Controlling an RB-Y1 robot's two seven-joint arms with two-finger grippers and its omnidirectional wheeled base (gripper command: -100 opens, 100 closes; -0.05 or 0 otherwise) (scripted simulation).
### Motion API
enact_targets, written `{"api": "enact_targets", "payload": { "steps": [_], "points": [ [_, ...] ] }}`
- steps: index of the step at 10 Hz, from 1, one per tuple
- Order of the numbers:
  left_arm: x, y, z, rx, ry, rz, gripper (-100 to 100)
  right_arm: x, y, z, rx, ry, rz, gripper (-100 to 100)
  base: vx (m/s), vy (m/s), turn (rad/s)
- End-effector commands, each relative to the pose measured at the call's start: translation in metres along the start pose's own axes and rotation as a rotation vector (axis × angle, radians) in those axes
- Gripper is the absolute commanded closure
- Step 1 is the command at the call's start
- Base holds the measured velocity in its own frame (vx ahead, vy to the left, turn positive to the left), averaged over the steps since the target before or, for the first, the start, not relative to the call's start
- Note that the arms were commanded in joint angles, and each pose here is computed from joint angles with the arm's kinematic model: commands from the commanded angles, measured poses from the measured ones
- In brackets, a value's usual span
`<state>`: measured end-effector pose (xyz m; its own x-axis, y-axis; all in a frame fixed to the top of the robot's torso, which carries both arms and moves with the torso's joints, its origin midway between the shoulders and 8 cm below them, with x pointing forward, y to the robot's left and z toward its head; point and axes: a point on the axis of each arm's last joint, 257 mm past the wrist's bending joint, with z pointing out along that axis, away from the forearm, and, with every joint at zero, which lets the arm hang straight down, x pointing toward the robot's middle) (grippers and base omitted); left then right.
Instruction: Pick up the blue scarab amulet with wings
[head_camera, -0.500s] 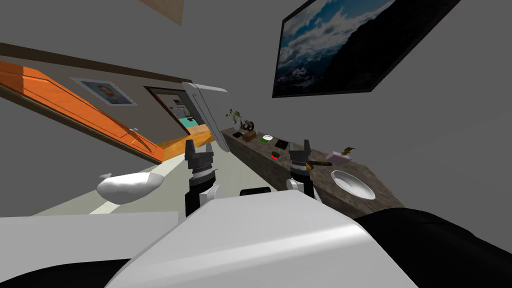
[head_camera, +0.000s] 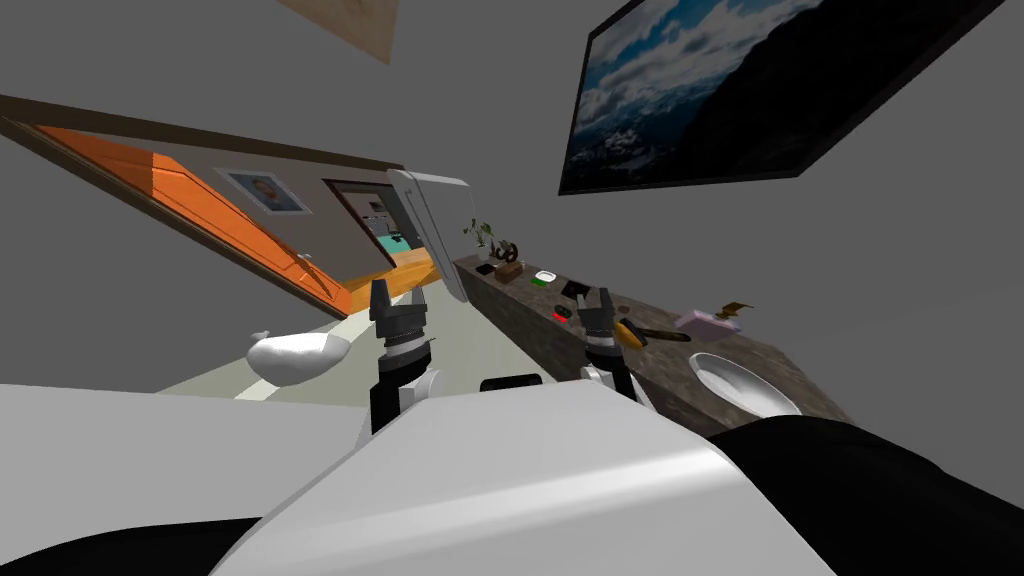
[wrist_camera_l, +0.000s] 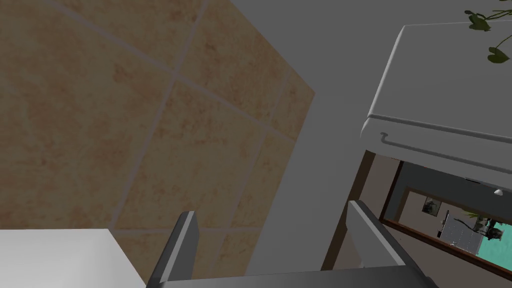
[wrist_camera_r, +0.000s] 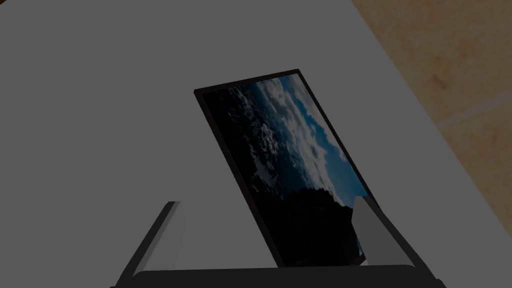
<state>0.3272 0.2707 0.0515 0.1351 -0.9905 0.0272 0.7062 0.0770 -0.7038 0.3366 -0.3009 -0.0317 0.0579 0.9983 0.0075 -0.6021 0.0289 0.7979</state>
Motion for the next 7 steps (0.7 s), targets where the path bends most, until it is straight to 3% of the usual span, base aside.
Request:
{"api": "enact_targets", "payload": {
  "steps": [1, 5, 7],
  "points": [
    [0.0, 0.0, 0.0, 0.0, 0.0, 0.0, 0, -0.005, -0.017, -0.012, 0.047, 0.033, -0.041, -100, 0.059, 0.141, 0.218],
    [0.0, 0.0, 0.0, 0.0, 0.0, 0.0, 0, -0.012, -0.04, -0.031, 0.12, 0.099, -0.106, -100, 0.04, 0.103, 0.129],
    [0.0, 0.0, 0.0, 0.0, 0.0, 0.0, 0, -0.022, -0.062, -0.054, 0.19, 0.154, -0.165, -100, 0.052, 0.106, 0.215]
  ]
}}
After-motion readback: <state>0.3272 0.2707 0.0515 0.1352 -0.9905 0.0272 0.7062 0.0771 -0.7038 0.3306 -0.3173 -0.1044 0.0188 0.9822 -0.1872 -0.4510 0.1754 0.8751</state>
